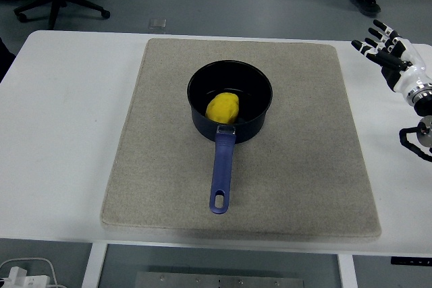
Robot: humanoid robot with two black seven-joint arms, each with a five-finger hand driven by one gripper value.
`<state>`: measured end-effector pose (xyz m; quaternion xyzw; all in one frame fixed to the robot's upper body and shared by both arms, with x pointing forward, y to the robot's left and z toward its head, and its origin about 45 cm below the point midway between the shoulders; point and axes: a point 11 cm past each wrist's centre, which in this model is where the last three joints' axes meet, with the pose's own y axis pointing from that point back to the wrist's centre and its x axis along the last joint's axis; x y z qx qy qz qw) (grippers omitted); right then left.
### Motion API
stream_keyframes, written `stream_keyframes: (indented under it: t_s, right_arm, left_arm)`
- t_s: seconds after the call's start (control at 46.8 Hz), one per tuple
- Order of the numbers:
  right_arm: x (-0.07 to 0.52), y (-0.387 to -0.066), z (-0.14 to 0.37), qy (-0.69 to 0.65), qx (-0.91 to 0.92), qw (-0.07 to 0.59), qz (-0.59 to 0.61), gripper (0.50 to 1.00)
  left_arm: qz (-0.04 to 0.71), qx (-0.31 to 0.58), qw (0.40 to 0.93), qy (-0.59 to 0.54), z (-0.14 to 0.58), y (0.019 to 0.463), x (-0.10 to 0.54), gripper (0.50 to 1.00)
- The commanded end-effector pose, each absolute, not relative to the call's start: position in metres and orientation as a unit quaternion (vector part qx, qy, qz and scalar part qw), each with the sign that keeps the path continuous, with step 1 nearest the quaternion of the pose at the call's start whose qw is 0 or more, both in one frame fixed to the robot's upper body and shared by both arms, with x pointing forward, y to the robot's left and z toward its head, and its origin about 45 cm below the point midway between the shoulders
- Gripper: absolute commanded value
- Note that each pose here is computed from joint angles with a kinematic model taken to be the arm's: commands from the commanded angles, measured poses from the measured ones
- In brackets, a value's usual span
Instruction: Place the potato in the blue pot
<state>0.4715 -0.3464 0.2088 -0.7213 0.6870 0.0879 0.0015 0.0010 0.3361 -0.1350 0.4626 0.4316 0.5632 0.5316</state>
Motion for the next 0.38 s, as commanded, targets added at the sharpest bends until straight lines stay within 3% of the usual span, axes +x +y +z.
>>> stream_keyframes:
  t_s: [0.0,0.363]
  right_arm:
    - [0.467,-0.349,0.201,0.693,-0.713,0.008,0.105,0.926]
    - [0.460,-0.335,0.179,0.693,-0.704,0.030,0.150,0.926]
  left_arm:
    - [0.564,0.463,0.531,0.432,-0.135,0.336,0.001,0.994]
    - [0.563,0.462,0.531,0.432,-0.135,0.336,0.001,0.994]
